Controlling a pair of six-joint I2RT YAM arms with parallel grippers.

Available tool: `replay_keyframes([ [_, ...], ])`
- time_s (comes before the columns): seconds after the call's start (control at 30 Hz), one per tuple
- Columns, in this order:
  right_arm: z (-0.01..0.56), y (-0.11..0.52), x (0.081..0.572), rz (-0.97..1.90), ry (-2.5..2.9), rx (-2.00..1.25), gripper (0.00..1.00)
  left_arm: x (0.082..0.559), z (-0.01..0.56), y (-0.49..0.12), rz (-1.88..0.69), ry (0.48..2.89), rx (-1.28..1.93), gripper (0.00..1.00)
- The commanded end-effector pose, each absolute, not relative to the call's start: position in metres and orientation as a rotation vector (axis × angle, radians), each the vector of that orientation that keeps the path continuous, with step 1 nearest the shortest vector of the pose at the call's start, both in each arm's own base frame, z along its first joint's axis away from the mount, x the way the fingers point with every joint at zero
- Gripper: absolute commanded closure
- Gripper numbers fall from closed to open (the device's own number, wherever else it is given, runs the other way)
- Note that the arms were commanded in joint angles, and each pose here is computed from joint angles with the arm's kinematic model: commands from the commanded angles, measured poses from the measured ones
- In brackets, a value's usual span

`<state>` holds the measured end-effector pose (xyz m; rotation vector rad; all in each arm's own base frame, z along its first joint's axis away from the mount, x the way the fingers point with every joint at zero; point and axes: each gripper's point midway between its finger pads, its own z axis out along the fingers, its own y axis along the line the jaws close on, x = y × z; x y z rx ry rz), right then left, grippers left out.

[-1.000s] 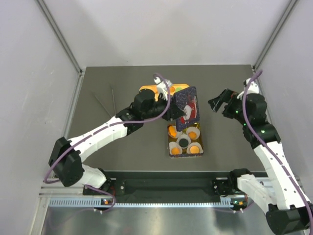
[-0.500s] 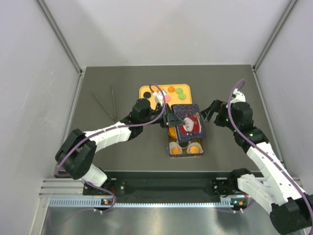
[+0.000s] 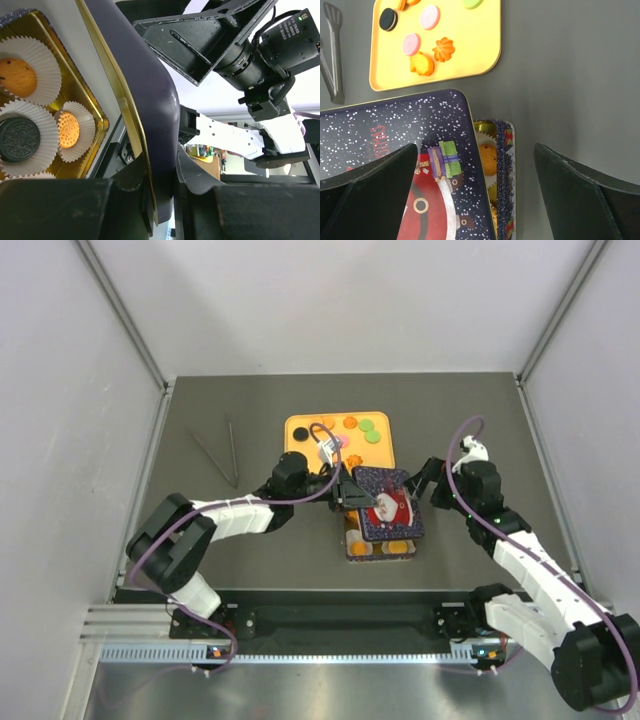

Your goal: Pack the cookies

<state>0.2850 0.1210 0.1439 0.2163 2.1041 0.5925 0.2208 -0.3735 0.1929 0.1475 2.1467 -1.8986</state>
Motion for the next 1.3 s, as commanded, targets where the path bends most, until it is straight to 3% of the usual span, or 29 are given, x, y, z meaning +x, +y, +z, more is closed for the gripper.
replay_keyframes([
  [0.0,0.160,0.133,0.293,0.665,2.011,0.181,0.00,0.217,0.200,-0.374,-1.955,2.070,0.227,1.00],
  [1.27,0.096,0.159,0.262,0.889,2.099,0.188,0.00,0.223,0.140,-0.356,-1.976,2.178,0.110,1.00],
])
